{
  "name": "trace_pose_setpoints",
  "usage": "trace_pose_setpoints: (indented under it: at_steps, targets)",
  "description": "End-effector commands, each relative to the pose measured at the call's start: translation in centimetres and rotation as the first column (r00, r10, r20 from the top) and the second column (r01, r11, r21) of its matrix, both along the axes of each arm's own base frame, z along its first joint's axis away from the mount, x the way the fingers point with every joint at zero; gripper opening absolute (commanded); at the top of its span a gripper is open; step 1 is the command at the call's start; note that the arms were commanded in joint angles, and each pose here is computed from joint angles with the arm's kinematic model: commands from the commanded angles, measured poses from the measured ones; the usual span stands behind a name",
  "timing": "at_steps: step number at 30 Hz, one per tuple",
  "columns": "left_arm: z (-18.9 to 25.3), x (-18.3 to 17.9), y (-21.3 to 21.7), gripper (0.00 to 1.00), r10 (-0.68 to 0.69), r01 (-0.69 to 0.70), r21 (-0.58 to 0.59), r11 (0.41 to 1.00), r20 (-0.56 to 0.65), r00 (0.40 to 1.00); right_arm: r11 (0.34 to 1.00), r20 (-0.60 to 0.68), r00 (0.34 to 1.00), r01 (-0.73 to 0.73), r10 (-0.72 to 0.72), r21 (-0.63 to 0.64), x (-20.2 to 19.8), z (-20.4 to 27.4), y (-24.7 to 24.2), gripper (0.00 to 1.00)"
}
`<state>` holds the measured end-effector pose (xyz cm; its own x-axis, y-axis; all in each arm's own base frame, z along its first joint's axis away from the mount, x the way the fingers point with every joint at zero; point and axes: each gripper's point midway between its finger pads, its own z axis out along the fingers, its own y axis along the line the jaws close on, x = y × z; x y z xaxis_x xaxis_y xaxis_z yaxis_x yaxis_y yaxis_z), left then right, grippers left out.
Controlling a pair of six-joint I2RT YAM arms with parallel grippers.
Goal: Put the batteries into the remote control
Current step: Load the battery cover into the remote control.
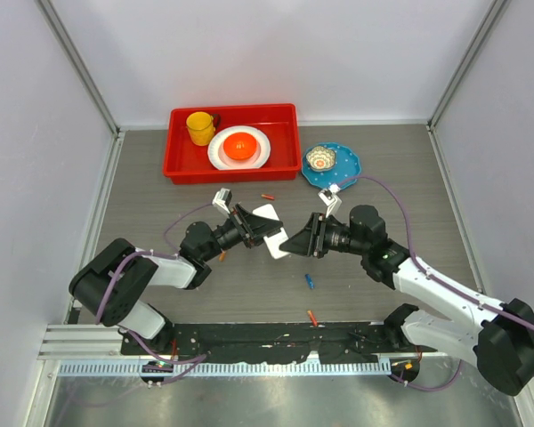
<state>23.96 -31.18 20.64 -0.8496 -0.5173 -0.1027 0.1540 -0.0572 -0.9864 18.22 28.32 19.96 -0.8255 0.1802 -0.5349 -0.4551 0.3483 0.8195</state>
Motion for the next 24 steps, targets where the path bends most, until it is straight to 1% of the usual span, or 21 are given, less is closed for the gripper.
trace_pose_setpoints:
  at_steps: [1,6,12,18,19,22,24]
  targets:
    - [8.1,-1.5,1.0,0.0,0.012,0.039,-0.193,0.98,0.259,0.966,0.999,0.029,0.999,-0.013,0.012,0.042,0.1,1.0,0.3,0.42]
    - [8.2,-1.6,1.0,0.0,0.009,0.043,-0.195,0.98,0.261,0.965,0.999,0.017,1.0,-0.02,0.019,0.038,0.0,0.6,0.3,0.36]
    - [8.5,-1.8,0.9,0.0,0.003,0.053,-0.197,0.979,0.271,0.963,0.999,-0.001,1.0,-0.013,0.013,0.036,0.1,0.3,0.4,0.27]
    - [8.3,-2.5,0.2,0.0,-0.026,0.081,-0.188,0.979,0.279,0.96,0.999,-0.023,1.0,0.002,-0.001,0.036,0.5,0.1,0.5,0.15]
    - [8.3,-2.6,0.2,0.0,-0.028,0.083,-0.186,0.979,0.281,0.959,0.999,-0.031,0.999,0.012,-0.011,0.036,0.6,0.1,0.5,0.11]
    - [8.3,-3.1,-0.3,0.0,-0.047,0.103,-0.182,0.978,0.29,0.956,0.999,-0.035,0.999,0.025,-0.024,0.03,0.9,-0.1,0.5,0.05]
    - [8.1,-3.7,-0.8,0.0,-0.068,0.123,-0.174,0.977,0.293,0.954,0.999,-0.038,0.998,0.045,-0.044,0.027,1.3,-0.1,0.5,0.02]
